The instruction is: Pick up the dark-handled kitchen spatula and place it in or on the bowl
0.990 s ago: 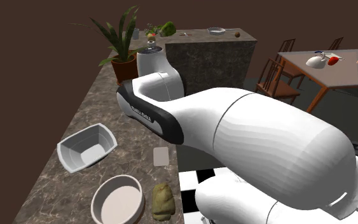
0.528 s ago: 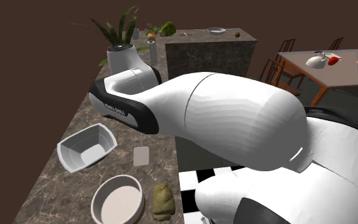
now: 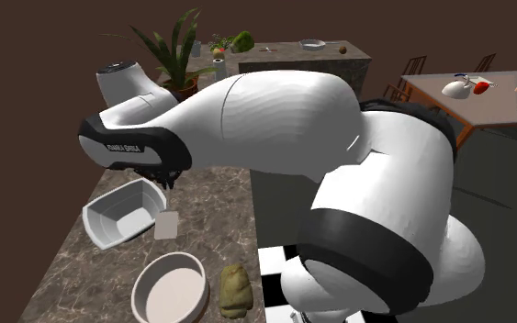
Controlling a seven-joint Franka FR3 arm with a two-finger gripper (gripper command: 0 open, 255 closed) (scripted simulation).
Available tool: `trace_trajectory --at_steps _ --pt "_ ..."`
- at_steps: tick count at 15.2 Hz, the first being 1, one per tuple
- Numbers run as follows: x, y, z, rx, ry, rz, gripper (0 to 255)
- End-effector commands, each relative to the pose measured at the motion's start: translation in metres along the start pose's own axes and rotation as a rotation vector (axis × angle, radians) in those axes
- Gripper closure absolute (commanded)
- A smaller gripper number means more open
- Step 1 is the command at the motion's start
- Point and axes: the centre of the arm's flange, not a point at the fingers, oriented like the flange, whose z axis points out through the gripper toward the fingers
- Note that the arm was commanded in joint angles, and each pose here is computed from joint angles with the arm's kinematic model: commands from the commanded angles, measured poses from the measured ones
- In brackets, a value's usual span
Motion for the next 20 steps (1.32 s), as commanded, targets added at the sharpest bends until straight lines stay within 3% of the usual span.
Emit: trace_trajectory --at_steps 1,10,20 --pt "-0.003 -0.029 -0.002 0.002 0.0 0.002 255" --pt "0.001 -0.151 -0.007 0.002 0.0 0.002 255" --pt "-0.002 -0.151 0.046 0.002 0.0 0.002 255"
